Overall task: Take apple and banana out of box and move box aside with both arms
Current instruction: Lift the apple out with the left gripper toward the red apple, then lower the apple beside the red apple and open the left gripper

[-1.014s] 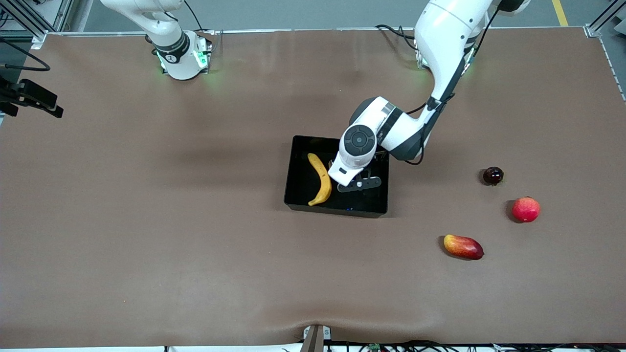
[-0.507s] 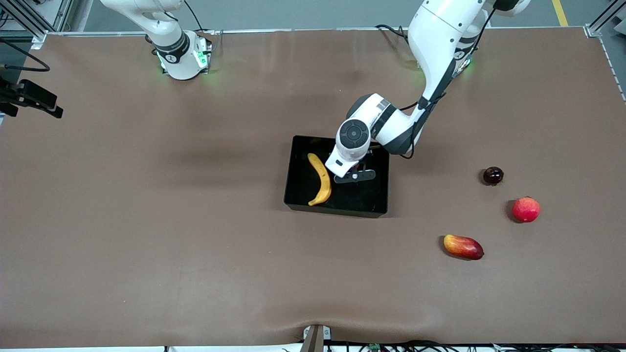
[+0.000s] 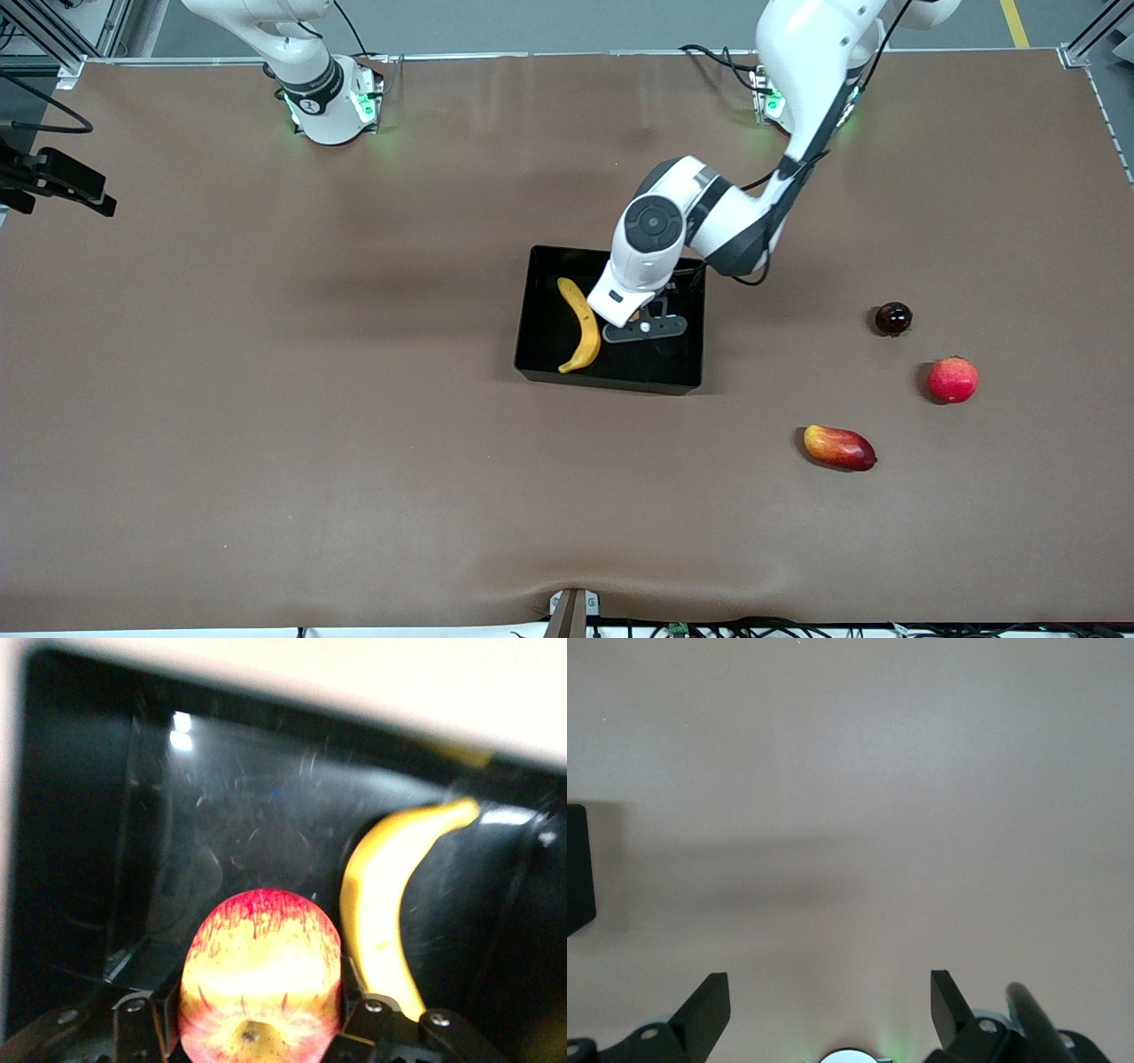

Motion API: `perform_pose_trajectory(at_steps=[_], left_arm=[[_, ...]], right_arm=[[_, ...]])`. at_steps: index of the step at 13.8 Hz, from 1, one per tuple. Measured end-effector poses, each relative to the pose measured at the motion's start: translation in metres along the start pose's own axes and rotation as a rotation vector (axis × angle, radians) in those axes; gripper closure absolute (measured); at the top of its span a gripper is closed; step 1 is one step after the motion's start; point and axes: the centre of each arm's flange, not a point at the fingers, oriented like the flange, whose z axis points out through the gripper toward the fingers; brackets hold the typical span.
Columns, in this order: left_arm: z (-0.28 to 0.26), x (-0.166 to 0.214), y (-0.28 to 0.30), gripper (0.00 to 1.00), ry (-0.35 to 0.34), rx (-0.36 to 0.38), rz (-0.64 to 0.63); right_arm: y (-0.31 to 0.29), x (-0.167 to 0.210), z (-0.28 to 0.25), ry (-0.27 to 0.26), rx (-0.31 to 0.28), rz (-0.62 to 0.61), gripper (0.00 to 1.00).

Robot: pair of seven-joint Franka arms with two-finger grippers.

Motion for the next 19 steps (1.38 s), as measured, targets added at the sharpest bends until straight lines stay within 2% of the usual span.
perform_pose_trajectory(at_steps=[4, 7, 12, 14, 16, 19], left_arm=[[-0.100, 0.064, -0.047, 0.33, 0.071, -0.029, -0.029], [-0.122, 0.129, -0.147, 0.33, 0.090, -0.023, -0.003], [-0.100, 0.190, -0.300, 0.33, 0.043, 0.008, 0.006], [-0.075, 0.204, -0.358, 0.33, 0.024, 0.074, -0.022], [-0.047, 0.209, -0.397, 0.33, 0.008, 0.112, -0.050], [-0.008, 0.202, -0.433, 0.33, -0.014, 0.109, -0.091]], right_arm=[[-0.001, 0.005, 0.007, -0.013, 0.000, -0.002, 0.00], [-0.001, 0.006, 0.009, -0.016, 0.000, -0.003, 0.00], [-0.002, 0.006, 0.008, -0.014, 0.000, -0.003, 0.00], [-0.002, 0.007, 0.008, -0.013, -0.001, -0.005, 0.00], [-0.003, 0.007, 0.009, -0.013, 0.001, -0.006, 0.00], [-0.003, 0.008, 0.010, -0.016, 0.003, -0.006, 0.00]])
